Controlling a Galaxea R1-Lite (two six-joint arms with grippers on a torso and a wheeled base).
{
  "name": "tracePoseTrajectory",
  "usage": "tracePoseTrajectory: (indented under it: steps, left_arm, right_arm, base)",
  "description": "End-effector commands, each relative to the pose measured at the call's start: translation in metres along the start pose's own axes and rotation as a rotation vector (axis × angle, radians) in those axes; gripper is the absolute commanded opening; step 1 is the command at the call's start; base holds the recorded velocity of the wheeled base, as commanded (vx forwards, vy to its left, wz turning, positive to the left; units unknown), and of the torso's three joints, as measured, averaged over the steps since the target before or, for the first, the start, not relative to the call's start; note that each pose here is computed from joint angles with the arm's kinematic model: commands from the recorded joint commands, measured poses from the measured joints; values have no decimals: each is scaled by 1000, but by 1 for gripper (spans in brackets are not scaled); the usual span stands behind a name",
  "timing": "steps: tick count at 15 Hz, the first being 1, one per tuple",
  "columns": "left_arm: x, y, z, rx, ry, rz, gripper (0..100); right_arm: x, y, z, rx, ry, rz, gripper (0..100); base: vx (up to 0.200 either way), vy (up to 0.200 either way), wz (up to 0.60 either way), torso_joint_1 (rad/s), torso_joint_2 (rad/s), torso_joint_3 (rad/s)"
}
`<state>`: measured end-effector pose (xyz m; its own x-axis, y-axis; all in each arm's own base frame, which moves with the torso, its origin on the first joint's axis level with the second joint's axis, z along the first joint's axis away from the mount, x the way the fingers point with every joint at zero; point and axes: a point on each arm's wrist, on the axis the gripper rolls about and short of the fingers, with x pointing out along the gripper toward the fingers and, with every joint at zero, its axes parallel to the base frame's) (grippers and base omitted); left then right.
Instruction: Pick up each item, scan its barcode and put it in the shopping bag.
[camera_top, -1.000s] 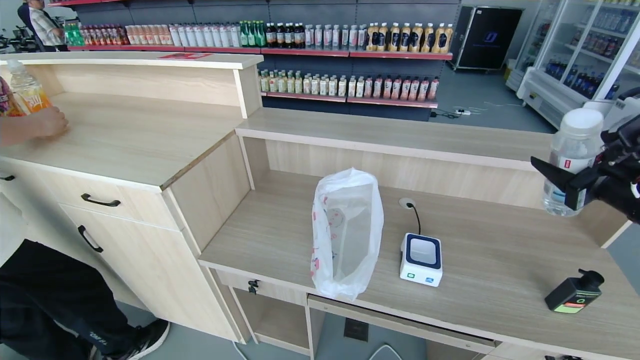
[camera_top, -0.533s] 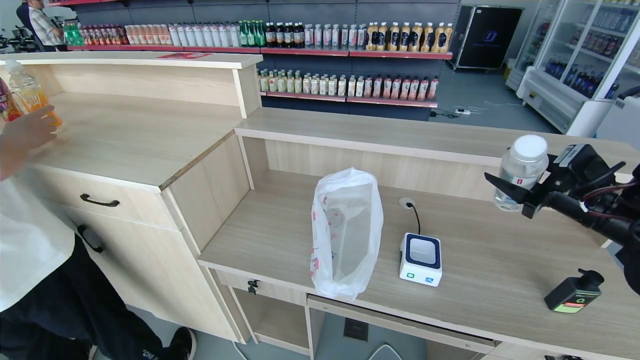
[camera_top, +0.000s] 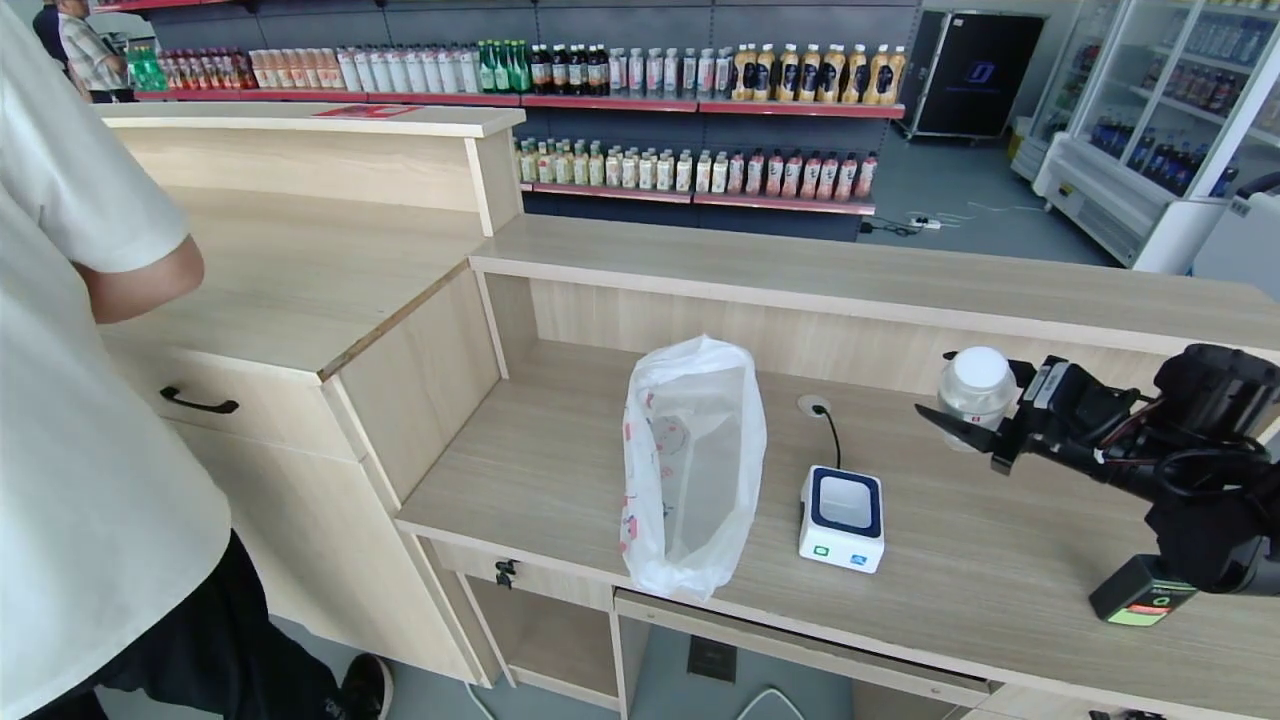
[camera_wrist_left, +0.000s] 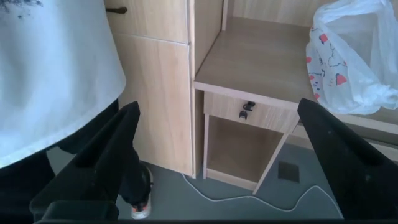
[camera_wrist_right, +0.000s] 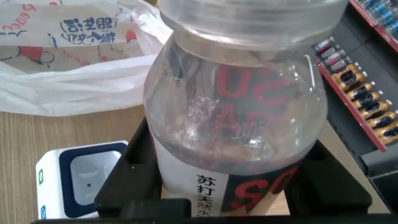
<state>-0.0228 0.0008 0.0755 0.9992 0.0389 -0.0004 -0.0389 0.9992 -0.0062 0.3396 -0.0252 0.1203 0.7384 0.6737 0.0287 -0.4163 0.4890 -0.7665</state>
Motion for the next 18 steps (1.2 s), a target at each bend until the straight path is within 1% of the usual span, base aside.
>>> tracePoseTrajectory:
  steps: [1,4,8,11,14,18]
  left_arm:
    - [0,0,0,0,0,1,100]
    - [0,0,0,0,0,1,100]
    - [0,0,0,0,0,1,100]
    - [0,0,0,0,0,1,100]
    - [0,0,0,0,0,1,100]
    - [0,0,0,0,0,1,100]
  right_arm:
    - [9,10,-14,29,6,28,0]
    - [22,17,-20,27,-18,45,0]
    - [35,33,-23,42,-96,129,0]
    - [38,37,-23,50,-101,143,0]
    - [37,43,-29,53,-100,161,0]
    - [35,44,-32,25,-92,167,0]
  base:
    - [0,0,0,0,0,0]
    - [0,0,0,0,0,0]
    - [0,0,0,0,0,0]
    - [0,0,0,0,0,0]
    - [0,0,0,0,0,0]
    - [0,0,0,0,0,0]
